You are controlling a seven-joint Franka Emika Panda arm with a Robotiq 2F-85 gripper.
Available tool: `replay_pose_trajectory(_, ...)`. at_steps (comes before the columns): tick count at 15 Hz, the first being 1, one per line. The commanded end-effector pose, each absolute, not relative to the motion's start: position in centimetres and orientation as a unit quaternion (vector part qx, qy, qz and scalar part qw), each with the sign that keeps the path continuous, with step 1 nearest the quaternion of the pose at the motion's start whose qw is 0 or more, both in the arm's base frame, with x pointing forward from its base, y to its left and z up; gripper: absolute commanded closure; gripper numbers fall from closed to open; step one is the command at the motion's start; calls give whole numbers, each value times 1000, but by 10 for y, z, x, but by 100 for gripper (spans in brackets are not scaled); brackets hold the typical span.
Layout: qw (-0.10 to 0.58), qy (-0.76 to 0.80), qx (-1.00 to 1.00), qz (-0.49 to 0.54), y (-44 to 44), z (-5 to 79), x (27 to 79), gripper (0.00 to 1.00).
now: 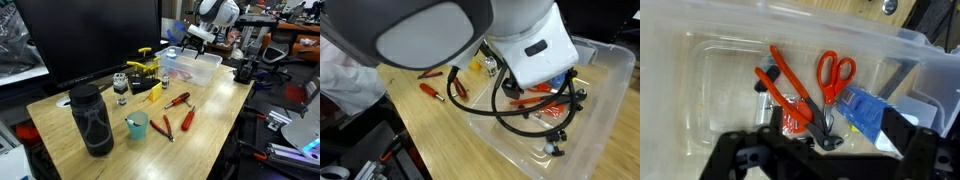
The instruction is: Put the pair of scissors on the table
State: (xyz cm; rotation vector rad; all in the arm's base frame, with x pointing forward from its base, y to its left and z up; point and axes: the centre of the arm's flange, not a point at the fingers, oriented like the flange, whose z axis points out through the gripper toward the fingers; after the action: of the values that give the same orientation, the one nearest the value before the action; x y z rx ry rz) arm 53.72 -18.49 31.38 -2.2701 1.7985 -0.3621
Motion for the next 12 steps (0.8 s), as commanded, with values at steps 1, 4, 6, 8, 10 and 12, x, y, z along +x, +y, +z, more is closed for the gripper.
replay_pose_trajectory(1, 120, 609, -772, -137, -175, 320, 541, 0)
replay_pose_trajectory(4, 118, 607, -773, -142, -180, 303, 551, 0)
replay_pose_trajectory(6, 124, 603, -774, -145, -184, 291, 556, 0)
replay_pose_trajectory(8, 134, 598, -775, -150, -186, 283, 559, 0)
replay_pose_trajectory(10, 144, 594, -779, -143, -186, 278, 562, 0)
replay_pose_trajectory(12, 142, 592, -780, -141, -186, 277, 564, 0)
